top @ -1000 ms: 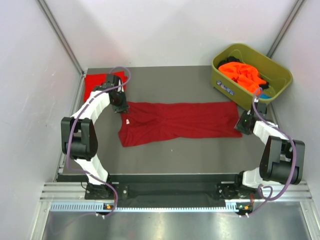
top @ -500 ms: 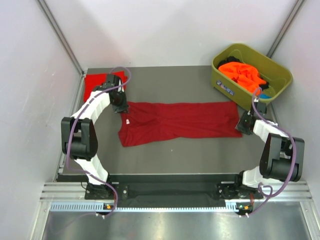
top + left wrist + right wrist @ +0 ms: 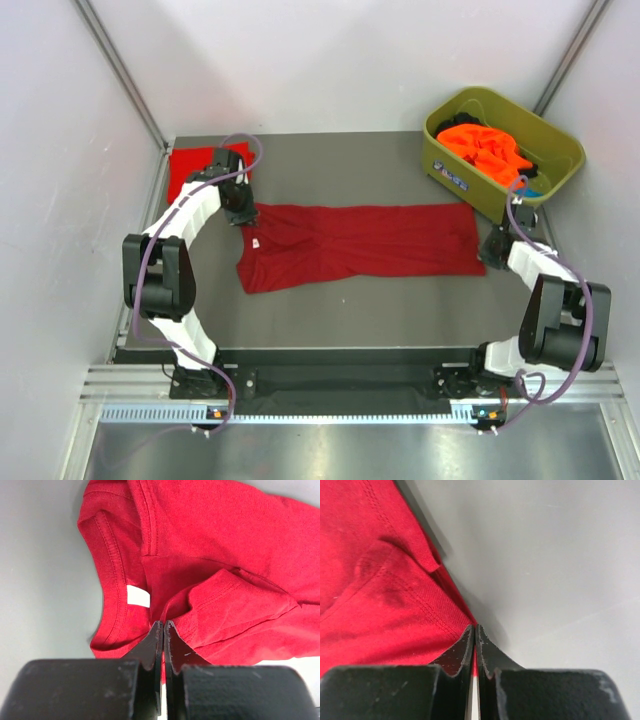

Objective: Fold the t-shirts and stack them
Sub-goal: Fold the tshirt

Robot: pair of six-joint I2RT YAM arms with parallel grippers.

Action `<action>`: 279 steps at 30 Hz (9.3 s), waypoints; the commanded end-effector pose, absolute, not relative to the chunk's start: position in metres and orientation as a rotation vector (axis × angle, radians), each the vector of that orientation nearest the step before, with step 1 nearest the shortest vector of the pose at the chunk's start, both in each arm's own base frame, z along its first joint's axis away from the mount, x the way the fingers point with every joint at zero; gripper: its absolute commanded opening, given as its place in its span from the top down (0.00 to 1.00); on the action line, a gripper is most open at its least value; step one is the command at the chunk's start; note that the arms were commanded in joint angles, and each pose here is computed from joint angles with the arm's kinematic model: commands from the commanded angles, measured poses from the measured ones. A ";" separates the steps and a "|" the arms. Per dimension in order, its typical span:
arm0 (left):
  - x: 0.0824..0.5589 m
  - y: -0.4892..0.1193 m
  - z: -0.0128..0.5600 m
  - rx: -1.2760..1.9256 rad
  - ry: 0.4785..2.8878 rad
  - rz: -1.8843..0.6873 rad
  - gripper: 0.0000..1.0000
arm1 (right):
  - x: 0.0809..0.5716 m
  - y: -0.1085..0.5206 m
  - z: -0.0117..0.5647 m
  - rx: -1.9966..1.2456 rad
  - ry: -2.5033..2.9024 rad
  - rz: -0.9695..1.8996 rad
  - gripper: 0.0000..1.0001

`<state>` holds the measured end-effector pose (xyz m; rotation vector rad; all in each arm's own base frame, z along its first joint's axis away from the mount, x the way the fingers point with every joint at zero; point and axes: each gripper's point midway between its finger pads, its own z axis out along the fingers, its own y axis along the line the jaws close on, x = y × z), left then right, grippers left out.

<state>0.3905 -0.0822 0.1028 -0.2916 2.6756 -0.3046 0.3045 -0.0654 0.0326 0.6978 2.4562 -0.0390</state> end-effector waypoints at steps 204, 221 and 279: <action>0.268 -0.082 0.053 -0.766 2.619 -0.493 0.46 | 0.290 -0.031 0.068 1.012 2.364 0.041 0.50; 0.263 -0.055 0.021 -0.886 2.640 -0.256 0.97 | 0.271 -0.061 0.049 1.182 2.363 -0.086 0.48; 0.262 -0.024 0.045 -0.934 2.473 -0.163 1.00 | 0.255 -0.077 0.012 1.260 2.404 -0.248 1.00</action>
